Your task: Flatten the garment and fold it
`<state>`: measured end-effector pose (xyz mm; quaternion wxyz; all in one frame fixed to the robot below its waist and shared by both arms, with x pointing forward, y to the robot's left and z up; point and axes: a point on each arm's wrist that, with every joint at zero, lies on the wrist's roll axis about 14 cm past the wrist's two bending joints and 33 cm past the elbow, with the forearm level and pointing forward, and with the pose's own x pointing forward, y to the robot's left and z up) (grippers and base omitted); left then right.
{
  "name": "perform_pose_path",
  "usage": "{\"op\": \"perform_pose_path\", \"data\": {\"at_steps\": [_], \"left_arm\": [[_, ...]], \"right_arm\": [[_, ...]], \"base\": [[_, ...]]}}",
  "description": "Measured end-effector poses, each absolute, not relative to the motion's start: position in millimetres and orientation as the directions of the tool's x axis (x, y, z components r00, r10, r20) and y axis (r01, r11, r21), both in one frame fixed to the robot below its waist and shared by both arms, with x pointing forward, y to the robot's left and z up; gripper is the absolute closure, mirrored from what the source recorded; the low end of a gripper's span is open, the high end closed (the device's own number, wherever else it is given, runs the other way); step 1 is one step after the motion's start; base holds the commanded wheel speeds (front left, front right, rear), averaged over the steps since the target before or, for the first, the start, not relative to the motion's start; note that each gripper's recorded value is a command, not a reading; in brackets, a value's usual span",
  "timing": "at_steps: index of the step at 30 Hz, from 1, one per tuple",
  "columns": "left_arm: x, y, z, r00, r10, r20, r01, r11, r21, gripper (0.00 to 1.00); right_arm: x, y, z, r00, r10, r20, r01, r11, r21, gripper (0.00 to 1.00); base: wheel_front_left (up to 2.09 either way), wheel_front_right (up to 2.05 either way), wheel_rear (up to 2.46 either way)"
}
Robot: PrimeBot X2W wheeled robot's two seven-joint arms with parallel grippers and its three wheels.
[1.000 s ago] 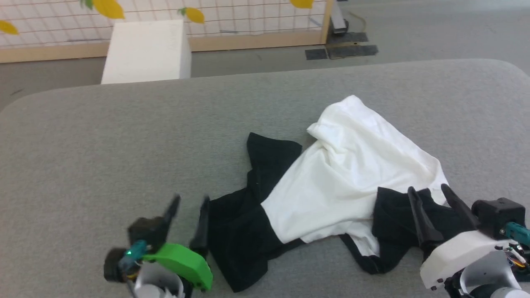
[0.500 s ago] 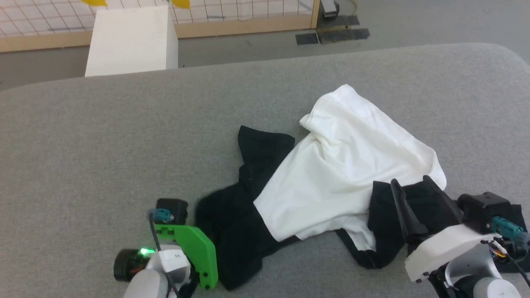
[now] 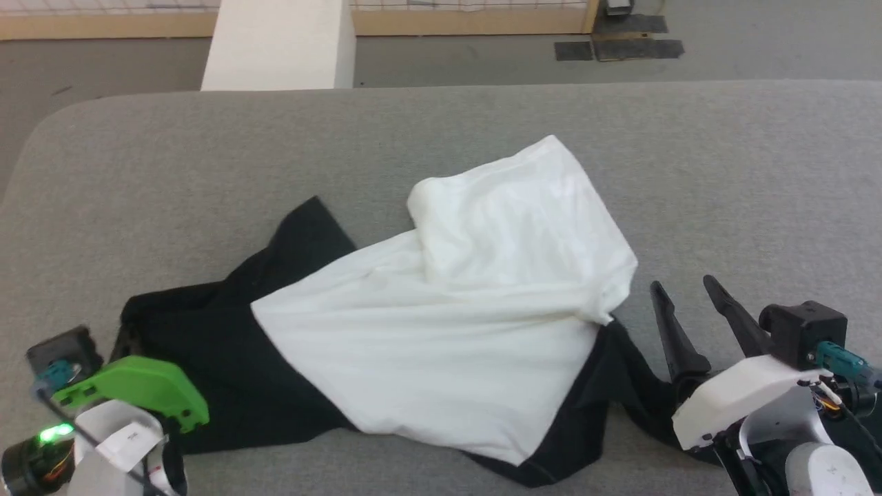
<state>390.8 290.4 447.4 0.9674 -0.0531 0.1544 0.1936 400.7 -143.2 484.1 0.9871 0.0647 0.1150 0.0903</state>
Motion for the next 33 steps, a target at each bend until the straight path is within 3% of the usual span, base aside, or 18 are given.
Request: {"op": "perform_pose_path", "data": {"at_steps": [1, 2, 3, 10, 19, 20, 21, 26, 33], "left_arm": [[386, 297, 446, 0.869, 0.379, -0.318, -0.414, 0.909, -0.048, 0.8], [383, 300, 447, 0.867, 0.389, -0.311, -0.425, 0.903, -0.055, 0.36], [381, 302, 447, 0.869, 0.393, -0.3, -0.43, 0.9, -0.066, 0.0], [380, 296, 483, 0.912, 0.409, -0.038, -0.409, 0.898, -0.159, 0.0], [382, 282, 505, 0.925, 0.373, 0.064, -0.359, 0.918, -0.167, 0.0], [382, 282, 507, 0.925, 0.372, 0.072, -0.357, 0.919, -0.166, 0.0], [383, 281, 508, 0.927, 0.368, 0.076, -0.353, 0.921, -0.164, 0.0], [384, 273, 504, 0.938, 0.342, 0.062, -0.328, 0.929, -0.169, 0.0], [386, 266, 498, 0.943, 0.329, 0.041, -0.317, 0.93, -0.186, 0.0]], "right_arm": [[402, -141, 482, 0.954, 0.199, -0.226, -0.168, 0.974, 0.149, 0.0], [402, -139, 478, 0.949, 0.206, -0.24, -0.174, 0.974, 0.147, 0.0], [403, -136, 474, 0.942, 0.213, -0.26, -0.179, 0.973, 0.149, 0.0], [408, -109, 439, 0.86, 0.286, -0.422, -0.246, 0.958, 0.148, 0.0], [410, -96, 377, 0.642, 0.265, -0.719, -0.304, 0.949, 0.079, 0.0], [412, -93, 375, 0.629, 0.268, -0.73, -0.317, 0.946, 0.075, 0.56], [416, -90, 376, 0.621, 0.272, -0.735, -0.329, 0.942, 0.07, 1.0], [454, -95, 388, 0.667, 0.255, -0.7, -0.328, 0.944, 0.031, 1.0], [534, -110, 431, 0.802, 0.2, -0.563, -0.305, 0.947, -0.098, 1.0]], "base": [[0.0, 0.0, 0.0], [0.0, 0.0, 0.0], [0.0, 0.0, 0.0], [0.0, 0.0, 0.0], [0.0, 0.0, 0.0], [0.0, 0.0, 0.0], [0.0, 0.0, 0.0], [0.0, 0.0, 0.0], [0.0, 0.0, 0.0]]}}
